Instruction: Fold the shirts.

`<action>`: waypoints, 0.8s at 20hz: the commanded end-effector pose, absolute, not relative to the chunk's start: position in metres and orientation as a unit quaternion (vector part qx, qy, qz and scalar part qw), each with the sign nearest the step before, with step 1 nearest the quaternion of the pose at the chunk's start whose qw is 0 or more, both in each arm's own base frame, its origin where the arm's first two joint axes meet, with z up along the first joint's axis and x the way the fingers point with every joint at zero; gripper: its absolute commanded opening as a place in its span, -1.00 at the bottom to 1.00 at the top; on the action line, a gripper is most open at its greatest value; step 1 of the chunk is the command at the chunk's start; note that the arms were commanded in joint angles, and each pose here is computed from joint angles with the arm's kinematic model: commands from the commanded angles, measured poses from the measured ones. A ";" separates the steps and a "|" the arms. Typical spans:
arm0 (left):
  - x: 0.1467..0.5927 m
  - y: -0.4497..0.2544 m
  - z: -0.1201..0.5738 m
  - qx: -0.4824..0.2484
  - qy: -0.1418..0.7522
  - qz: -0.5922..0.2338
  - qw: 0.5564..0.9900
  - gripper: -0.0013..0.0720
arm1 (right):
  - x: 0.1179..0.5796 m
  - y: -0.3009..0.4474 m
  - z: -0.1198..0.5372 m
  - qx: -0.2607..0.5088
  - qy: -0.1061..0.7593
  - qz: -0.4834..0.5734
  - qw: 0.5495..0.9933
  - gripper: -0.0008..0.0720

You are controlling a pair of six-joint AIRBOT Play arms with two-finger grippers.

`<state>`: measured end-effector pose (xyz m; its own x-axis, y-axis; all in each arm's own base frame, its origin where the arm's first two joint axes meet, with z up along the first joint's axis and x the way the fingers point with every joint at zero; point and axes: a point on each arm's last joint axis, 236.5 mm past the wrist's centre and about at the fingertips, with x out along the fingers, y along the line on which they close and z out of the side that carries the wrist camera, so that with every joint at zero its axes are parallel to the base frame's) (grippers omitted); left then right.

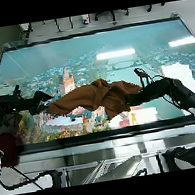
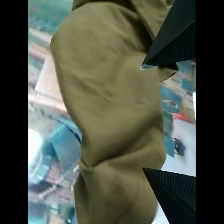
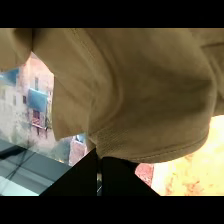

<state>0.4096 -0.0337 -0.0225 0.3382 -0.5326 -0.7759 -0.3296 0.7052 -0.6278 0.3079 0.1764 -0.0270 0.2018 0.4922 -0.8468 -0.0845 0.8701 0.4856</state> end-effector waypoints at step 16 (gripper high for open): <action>0.366 -0.334 -0.021 0.219 0.439 -0.338 0.803 0.57 | 0.309 0.178 -0.036 0.165 0.596 0.190 0.762 -0.94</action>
